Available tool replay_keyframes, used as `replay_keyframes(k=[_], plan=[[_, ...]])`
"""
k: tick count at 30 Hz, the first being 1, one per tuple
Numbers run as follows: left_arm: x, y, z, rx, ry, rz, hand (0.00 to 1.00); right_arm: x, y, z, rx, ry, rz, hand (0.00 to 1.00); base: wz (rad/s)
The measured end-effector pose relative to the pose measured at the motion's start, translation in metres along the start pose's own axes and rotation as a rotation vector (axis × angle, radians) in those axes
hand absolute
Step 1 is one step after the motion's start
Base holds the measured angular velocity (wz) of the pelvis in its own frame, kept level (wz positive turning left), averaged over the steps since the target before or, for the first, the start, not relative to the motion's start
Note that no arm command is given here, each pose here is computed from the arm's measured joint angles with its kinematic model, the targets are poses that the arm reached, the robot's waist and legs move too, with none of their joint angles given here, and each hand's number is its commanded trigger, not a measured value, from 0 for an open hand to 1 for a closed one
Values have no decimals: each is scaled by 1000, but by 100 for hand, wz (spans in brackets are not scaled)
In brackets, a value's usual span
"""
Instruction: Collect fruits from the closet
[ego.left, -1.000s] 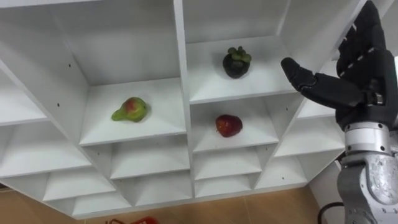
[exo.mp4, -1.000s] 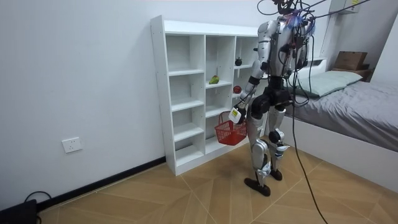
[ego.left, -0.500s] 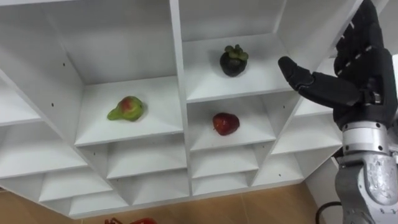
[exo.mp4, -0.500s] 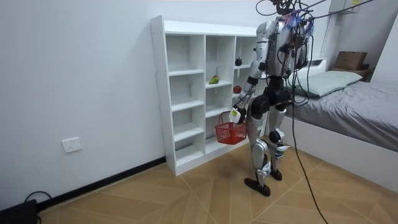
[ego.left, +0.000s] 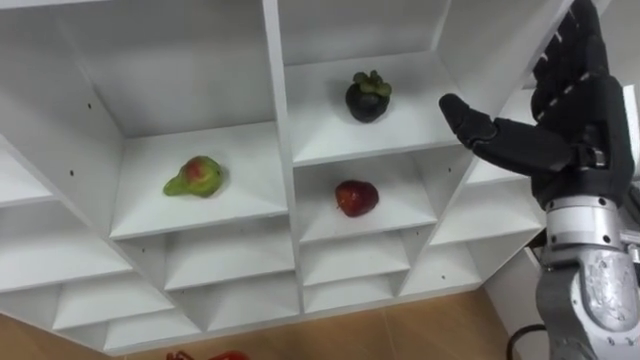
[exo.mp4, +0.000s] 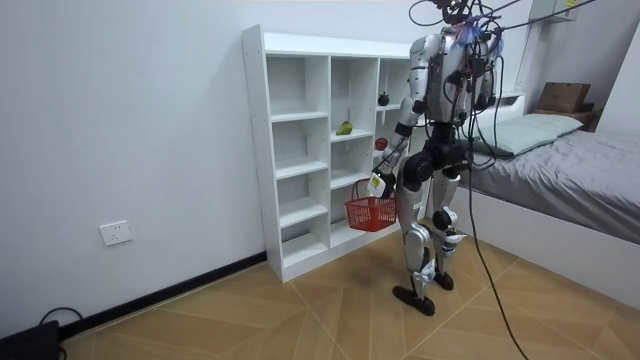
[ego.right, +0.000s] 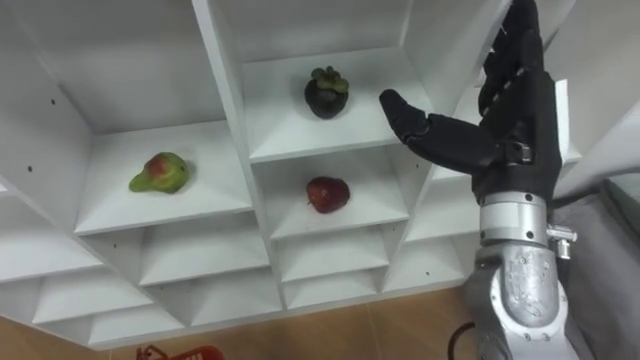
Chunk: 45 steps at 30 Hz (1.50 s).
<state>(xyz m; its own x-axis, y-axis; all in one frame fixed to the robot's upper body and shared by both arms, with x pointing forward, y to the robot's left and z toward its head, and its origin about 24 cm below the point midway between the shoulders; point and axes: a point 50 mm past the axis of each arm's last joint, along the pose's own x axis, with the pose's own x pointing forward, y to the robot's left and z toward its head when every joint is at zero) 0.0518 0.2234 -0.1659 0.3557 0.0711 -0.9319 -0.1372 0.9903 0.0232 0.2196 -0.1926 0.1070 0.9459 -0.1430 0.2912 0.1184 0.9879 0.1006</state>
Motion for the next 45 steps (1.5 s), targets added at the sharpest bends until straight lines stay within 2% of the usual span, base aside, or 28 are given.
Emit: replay_keyframes(k=[9,14,20,25,32,45], plan=[[-1,4,0,32,5,1,100,-18,1,-10,-10,58,95,0,-3],[0,4,2,29,-11,1,100,-32,26,-24,9,141,319,0,-1],[0,5,6,38,-21,5,100,-42,32,-30,-55,178,428,0,0],[1,3,10,44,-32,1,100,-51,30,-34,-57,216,459,0,-1],[3,1,19,52,-52,-4,100,-52,31,-34,-89,217,497,0,-5],[2,3,9,39,-26,-4,100,-40,34,-26,-76,155,495,0,0]])
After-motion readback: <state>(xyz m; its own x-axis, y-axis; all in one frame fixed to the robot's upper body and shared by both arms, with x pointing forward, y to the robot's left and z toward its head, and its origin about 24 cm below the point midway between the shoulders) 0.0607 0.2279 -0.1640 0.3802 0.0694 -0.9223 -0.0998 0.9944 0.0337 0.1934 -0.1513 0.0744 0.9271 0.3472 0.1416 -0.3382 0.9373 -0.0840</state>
